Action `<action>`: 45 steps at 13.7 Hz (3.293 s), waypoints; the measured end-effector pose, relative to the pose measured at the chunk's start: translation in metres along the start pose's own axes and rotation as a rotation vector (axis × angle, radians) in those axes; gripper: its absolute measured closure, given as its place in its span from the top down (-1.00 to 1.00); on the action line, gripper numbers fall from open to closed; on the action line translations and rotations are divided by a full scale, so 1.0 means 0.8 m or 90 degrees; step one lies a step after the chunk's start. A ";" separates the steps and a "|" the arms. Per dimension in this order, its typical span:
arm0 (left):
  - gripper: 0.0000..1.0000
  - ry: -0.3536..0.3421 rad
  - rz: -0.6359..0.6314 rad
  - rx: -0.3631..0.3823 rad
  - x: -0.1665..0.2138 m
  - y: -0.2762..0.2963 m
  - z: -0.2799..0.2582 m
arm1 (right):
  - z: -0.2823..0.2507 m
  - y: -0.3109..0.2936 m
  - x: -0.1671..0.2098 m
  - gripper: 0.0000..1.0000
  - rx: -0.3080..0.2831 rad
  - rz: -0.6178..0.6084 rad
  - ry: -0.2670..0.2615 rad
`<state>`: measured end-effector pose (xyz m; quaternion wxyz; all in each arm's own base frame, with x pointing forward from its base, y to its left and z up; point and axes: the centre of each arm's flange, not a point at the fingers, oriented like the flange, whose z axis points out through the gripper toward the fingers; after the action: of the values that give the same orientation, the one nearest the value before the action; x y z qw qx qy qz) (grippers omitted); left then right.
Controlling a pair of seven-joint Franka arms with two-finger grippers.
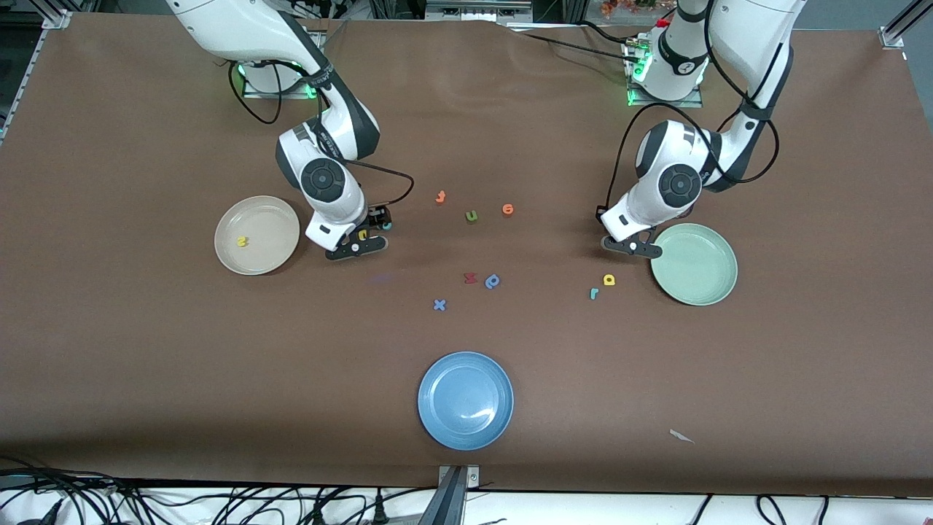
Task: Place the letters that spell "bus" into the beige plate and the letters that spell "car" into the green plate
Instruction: 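Grasp the yellow u with the right gripper while the left gripper lifts the c, then place the yellow u on the white plate while the left gripper drops the c, then reach the right gripper to the cyan d while the left gripper grasps the yellow o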
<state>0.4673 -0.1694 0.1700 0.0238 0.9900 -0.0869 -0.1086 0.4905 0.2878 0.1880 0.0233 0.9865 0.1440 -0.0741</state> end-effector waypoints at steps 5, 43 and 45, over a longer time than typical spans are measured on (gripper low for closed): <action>-0.44 0.020 -0.005 -0.003 0.006 -0.004 -0.023 | 0.005 0.002 0.000 0.90 0.005 -0.040 0.026; 0.23 0.105 -0.006 0.015 0.072 -0.020 -0.051 | -0.129 0.196 0.001 -0.48 -0.046 0.055 -0.043; 0.24 0.126 -0.018 0.008 0.092 0.000 -0.062 | -0.101 0.239 -0.012 -0.48 -0.049 0.065 -0.076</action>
<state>0.5492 -0.1812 0.2028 0.0242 0.9972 -0.0706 -0.0102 0.5479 0.1080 0.2737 0.0734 0.9848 0.0948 -0.1259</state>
